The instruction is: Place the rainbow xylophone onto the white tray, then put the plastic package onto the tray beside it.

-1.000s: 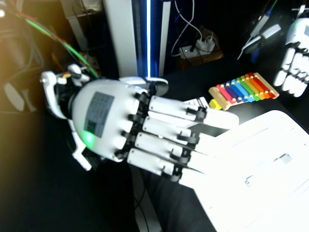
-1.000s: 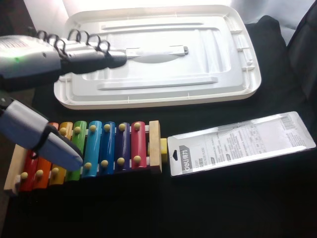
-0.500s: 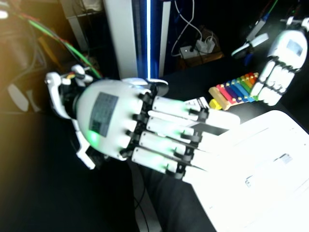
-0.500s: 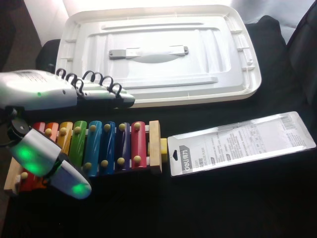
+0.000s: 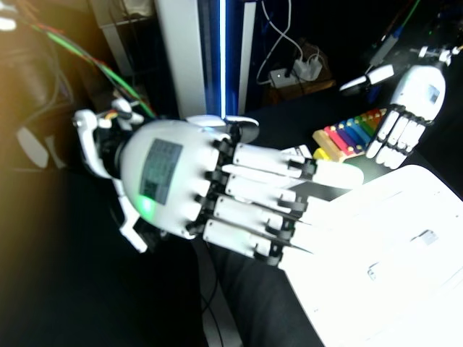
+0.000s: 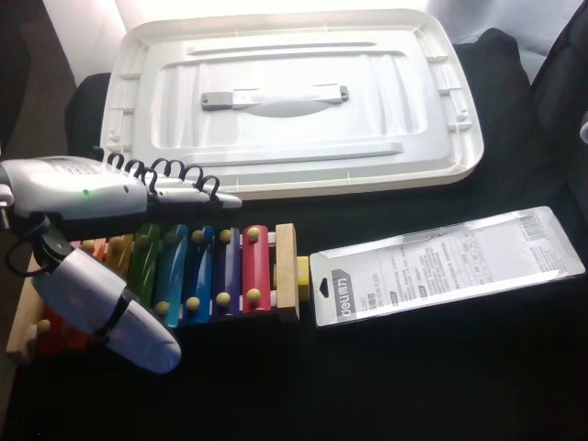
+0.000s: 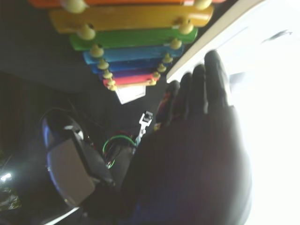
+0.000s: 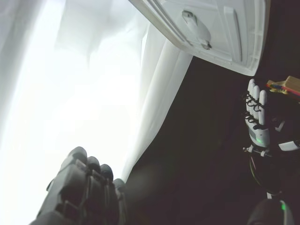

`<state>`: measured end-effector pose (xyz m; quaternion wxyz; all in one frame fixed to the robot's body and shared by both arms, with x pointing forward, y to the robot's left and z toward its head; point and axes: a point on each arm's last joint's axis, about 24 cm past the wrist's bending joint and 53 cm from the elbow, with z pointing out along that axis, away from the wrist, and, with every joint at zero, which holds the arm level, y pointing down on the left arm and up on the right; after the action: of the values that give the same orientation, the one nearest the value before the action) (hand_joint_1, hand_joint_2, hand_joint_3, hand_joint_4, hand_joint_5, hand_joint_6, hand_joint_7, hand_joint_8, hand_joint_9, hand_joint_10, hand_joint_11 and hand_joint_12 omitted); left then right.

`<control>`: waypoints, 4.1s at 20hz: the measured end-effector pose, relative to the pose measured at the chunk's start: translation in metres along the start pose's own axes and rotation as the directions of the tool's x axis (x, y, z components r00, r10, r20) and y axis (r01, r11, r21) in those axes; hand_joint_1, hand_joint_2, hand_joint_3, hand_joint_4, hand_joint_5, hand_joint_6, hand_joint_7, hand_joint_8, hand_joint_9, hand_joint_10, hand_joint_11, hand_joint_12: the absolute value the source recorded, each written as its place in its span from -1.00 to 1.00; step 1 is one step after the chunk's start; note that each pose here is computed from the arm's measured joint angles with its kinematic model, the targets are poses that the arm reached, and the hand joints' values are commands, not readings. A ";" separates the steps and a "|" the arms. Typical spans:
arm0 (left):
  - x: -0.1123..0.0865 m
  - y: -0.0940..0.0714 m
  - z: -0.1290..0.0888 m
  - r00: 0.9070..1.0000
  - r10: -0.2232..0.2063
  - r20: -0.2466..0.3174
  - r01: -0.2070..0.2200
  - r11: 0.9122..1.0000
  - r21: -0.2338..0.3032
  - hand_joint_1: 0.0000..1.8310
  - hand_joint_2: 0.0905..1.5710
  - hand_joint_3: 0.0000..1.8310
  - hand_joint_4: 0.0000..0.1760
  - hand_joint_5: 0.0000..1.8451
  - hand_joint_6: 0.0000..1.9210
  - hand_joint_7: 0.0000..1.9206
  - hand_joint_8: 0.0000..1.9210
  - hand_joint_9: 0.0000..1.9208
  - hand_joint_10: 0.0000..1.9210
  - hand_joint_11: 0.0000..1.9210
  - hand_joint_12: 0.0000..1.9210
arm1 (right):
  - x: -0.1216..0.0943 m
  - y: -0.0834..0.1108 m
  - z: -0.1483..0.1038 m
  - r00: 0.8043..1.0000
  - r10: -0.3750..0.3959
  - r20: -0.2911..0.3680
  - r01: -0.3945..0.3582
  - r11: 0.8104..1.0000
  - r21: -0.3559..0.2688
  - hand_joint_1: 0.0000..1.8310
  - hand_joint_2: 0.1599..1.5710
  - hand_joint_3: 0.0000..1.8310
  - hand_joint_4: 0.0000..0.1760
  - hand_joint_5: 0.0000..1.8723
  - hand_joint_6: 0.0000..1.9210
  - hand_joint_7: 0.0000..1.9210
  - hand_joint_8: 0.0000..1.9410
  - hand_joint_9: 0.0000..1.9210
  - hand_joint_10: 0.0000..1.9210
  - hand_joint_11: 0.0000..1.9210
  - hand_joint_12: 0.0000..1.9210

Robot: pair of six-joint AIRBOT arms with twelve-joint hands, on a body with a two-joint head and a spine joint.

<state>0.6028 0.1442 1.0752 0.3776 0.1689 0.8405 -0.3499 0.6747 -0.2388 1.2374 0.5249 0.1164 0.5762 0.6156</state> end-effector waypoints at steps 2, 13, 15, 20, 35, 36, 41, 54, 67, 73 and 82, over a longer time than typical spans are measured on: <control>0.001 0.005 0.001 1.000 -0.007 -0.002 0.007 1.000 -0.009 -0.47 -0.24 -1.00 -0.90 -1.00 -1.00 -0.99 -1.00 -0.95 -1.00 -0.99 -0.61 | 0.000 0.001 0.000 1.000 0.000 0.000 0.000 1.000 -0.005 -0.06 -0.41 -0.96 0.17 -1.00 -1.00 -1.00 -1.00 -1.00 -1.00 -1.00 -1.00; 0.030 0.012 0.017 0.998 -0.024 -0.060 0.022 0.999 -0.025 -0.39 -0.25 -0.99 -0.18 -1.00 -1.00 -0.92 -0.99 -0.89 -0.99 -0.99 -0.82 | 0.002 0.002 0.000 1.000 0.004 -0.002 -0.004 1.000 -0.009 -0.11 -0.32 -0.91 0.01 -1.00 -1.00 -0.97 -0.99 -1.00 -1.00 -1.00 -1.00; 0.033 0.015 0.018 0.997 -0.028 -0.066 0.026 0.999 -0.027 -0.08 -0.03 -1.00 -0.12 -1.00 -1.00 -0.76 -1.00 -0.71 -0.99 -0.88 -0.72 | 0.004 0.003 0.000 1.000 0.001 -0.009 -0.002 1.000 -0.012 -0.14 -0.32 -0.90 -0.13 -1.00 -1.00 -0.97 -0.99 -1.00 -1.00 -1.00 -1.00; 0.034 0.021 0.024 0.996 -0.057 -0.061 0.055 0.998 -0.036 0.57 0.22 -1.00 0.26 -0.82 -1.00 -0.60 -1.00 -0.52 -1.00 -0.80 -0.17 | 0.003 0.003 0.000 1.000 0.002 -0.008 -0.002 1.000 -0.014 -0.18 -0.30 -0.88 -0.05 -1.00 -1.00 -0.97 -0.99 -1.00 -1.00 -1.00 -1.00; 0.027 0.016 0.026 0.999 -0.049 -0.021 0.049 0.999 -0.019 0.24 0.62 -1.00 -1.00 -0.22 0.46 -0.38 0.61 -0.52 0.13 -0.66 0.48 | 0.005 0.006 0.000 1.000 0.002 -0.012 -0.003 1.000 -0.026 -0.21 -0.31 -0.83 0.23 -1.00 -1.00 -0.96 -0.99 -1.00 -1.00 -1.00 -1.00; 0.025 0.017 0.025 0.999 -0.045 -0.017 0.045 0.999 -0.022 0.41 0.47 -1.00 -1.00 -0.38 -0.16 -0.50 -0.05 -0.51 0.00 -0.64 0.38 | 0.005 0.006 0.000 1.000 0.003 -0.010 -0.003 1.000 -0.025 -0.21 -0.31 -0.83 0.32 -1.00 -1.00 -0.96 -0.99 -1.00 -1.00 -1.00 -1.00; 0.015 0.022 0.020 0.999 -0.051 0.020 0.051 0.998 -0.034 0.46 0.37 -1.00 -1.00 -0.18 -0.93 -0.24 -0.88 -0.36 -0.39 -0.53 0.11 | 0.005 0.005 0.000 1.000 0.005 -0.009 -0.006 1.000 -0.026 -0.21 -0.42 -0.58 -0.02 -1.00 -1.00 -0.94 -0.99 -1.00 -1.00 -1.00 -1.00; -0.066 0.041 -0.014 0.978 -0.019 0.209 0.042 0.994 -0.103 0.27 0.45 -1.00 -1.00 -0.10 0.02 -0.10 -0.89 -0.31 -0.42 -0.67 0.12 | 0.006 0.005 0.001 1.000 0.008 -0.010 -0.008 1.000 -0.027 -0.22 -0.51 -0.32 0.18 -1.00 -1.00 -0.95 -1.00 -1.00 -1.00 -1.00 -1.00; -0.164 0.052 -0.003 0.908 0.024 0.418 0.039 0.989 -0.141 0.27 0.53 -1.00 -0.70 -0.15 0.37 -0.21 0.37 -0.31 -0.21 -0.55 0.21 | 0.010 0.004 0.002 1.000 0.014 -0.013 -0.015 0.999 -0.030 -0.27 -0.23 -0.68 -0.24 -1.00 -1.00 -0.97 -0.99 -1.00 -1.00 -1.00 -1.00; -0.193 0.075 0.020 0.894 0.014 0.448 0.091 0.973 -0.210 0.29 0.49 -1.00 -0.62 -0.13 0.31 -0.13 0.28 -0.22 -0.36 -0.48 0.08 | 0.010 0.006 0.002 1.000 0.017 -0.012 -0.017 0.999 -0.040 -0.13 -0.16 -0.82 -0.34 -1.00 -1.00 -1.00 -1.00 -1.00 -1.00 -1.00 -1.00; -0.213 0.103 0.041 0.862 -0.071 0.502 0.213 0.949 -0.231 0.45 0.32 -1.00 -1.00 -0.30 -0.32 -0.32 -0.39 -0.35 -0.27 -0.53 0.18 | 0.019 0.010 0.008 0.999 0.029 -0.019 -0.030 0.996 -0.085 -0.17 -0.15 -0.87 -0.08 -0.97 -0.98 -0.96 -0.99 -1.00 -1.00 -1.00 -1.00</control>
<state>0.8206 0.1825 1.1693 0.5700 -0.0425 0.7689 -0.2864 0.6677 -0.2175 1.2393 0.5151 0.0970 0.5522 0.6483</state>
